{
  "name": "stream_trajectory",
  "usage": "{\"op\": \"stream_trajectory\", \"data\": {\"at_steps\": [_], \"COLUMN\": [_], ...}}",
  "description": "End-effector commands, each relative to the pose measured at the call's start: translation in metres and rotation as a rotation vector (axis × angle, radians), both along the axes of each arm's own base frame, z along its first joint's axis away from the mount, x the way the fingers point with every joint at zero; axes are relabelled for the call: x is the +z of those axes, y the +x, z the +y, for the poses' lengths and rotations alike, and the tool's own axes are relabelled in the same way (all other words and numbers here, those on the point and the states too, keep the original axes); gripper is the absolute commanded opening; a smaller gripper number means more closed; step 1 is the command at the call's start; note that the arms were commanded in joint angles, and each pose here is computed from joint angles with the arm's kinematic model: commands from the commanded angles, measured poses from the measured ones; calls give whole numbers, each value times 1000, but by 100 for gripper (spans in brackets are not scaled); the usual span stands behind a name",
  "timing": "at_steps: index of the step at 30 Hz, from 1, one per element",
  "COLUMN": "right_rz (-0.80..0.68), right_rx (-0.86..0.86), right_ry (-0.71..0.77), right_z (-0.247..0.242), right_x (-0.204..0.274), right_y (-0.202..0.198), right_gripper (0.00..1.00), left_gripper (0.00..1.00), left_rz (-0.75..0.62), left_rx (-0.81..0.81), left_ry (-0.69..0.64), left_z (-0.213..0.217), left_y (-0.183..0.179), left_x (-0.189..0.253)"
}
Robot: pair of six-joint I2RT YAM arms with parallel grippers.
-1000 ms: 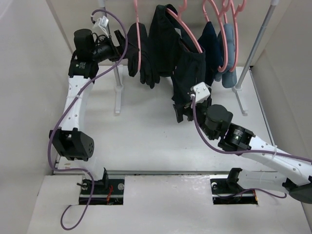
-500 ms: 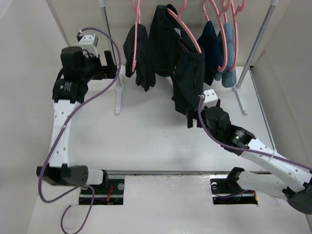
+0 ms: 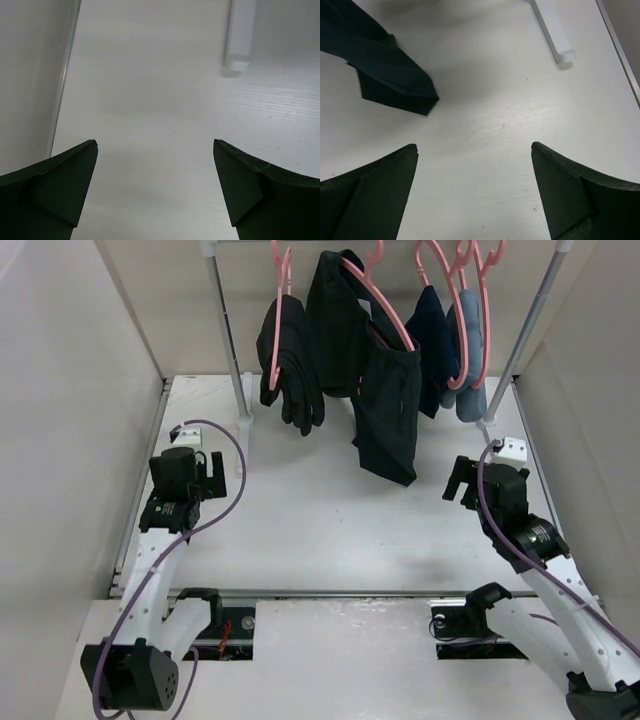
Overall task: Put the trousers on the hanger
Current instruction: Reset both arms
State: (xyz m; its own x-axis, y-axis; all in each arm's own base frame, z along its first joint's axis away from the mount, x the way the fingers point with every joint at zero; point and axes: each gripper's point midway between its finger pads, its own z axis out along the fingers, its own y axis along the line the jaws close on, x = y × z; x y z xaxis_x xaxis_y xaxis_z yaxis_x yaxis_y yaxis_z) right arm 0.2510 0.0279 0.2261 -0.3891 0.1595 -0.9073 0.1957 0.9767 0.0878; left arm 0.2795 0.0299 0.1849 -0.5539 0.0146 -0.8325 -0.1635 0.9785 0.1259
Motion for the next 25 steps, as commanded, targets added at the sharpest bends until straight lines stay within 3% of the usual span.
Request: {"op": "stream_trajectory", "data": {"at_steps": [1,8,25], "right_rz": [46,-16,-67], "right_rx": [-25,-48,-165], "right_ry": [8,92,100], "right_z": [-7,-4,-21], "right_x": [-19,-16,-2], "right_y": [-8,-9,-9], "right_gripper": [100,100,100], "left_gripper": [100,100,100], "left_rz": [-150,-163,-165], "left_rx": [106,175,184], "left_ry": [-6,3,-7], "left_z": [16,28,29], "left_y": [21,23,25], "left_x": [20,10,12]}}
